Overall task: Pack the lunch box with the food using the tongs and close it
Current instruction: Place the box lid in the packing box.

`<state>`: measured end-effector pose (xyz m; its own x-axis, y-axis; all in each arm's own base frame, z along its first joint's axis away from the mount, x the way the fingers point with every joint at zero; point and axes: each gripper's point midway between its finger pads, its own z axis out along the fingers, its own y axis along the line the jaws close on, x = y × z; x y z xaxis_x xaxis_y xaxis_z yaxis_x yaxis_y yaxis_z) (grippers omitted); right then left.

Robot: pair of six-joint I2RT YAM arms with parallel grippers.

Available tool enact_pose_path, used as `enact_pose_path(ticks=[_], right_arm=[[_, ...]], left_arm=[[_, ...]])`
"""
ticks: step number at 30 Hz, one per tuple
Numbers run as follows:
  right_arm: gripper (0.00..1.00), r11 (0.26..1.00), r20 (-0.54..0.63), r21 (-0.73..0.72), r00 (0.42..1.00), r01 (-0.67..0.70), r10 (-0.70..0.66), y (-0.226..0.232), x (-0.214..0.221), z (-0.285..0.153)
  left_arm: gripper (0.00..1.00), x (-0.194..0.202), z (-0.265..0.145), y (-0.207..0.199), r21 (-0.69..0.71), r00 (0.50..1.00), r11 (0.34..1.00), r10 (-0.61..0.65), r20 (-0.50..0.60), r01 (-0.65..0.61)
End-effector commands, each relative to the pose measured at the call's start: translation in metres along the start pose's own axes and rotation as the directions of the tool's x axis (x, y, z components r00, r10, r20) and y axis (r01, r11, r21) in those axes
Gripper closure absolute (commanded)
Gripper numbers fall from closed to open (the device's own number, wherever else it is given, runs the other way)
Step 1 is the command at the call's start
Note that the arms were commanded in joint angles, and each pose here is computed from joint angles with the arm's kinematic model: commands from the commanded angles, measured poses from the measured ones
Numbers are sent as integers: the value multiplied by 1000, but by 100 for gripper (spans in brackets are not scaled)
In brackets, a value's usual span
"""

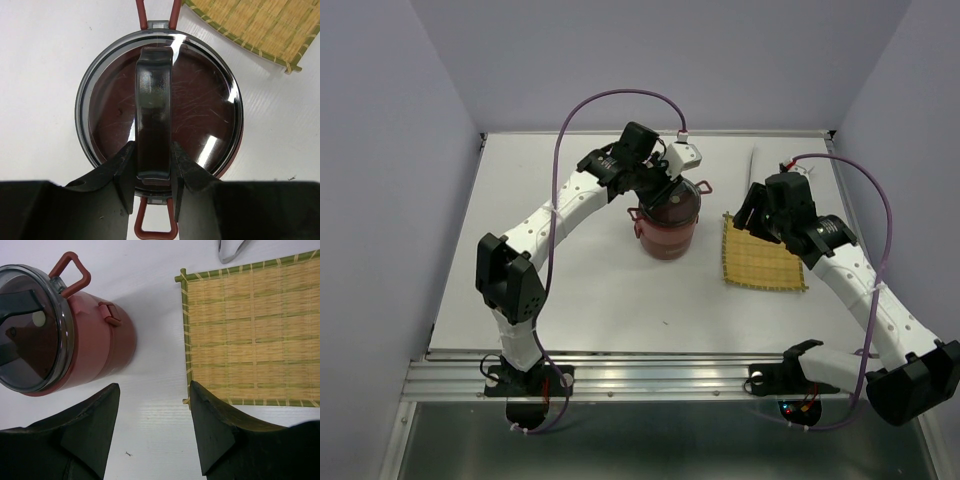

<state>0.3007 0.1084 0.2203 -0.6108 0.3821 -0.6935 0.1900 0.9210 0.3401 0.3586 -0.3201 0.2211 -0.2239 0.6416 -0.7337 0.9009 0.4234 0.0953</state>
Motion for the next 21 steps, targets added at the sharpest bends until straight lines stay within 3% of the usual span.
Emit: enact_pose_path(ticks=[1, 14, 21], right_arm=[[36, 1000, 23, 4, 1000, 3, -3, -1, -4, -1], [36, 1000, 28, 3, 1000, -1, 1, -1, -5, -2], [36, 1000, 25, -1, 1000, 1, 0, 1, -6, -1]], left_arm=[[100, 6, -9, -1, -29, 1000, 1000, -9, -21, 8], [100, 6, -26, 1, -56, 999, 998, 14, -46, -16], [100, 9, -27, -4, 6, 998, 1000, 29, -61, -28]])
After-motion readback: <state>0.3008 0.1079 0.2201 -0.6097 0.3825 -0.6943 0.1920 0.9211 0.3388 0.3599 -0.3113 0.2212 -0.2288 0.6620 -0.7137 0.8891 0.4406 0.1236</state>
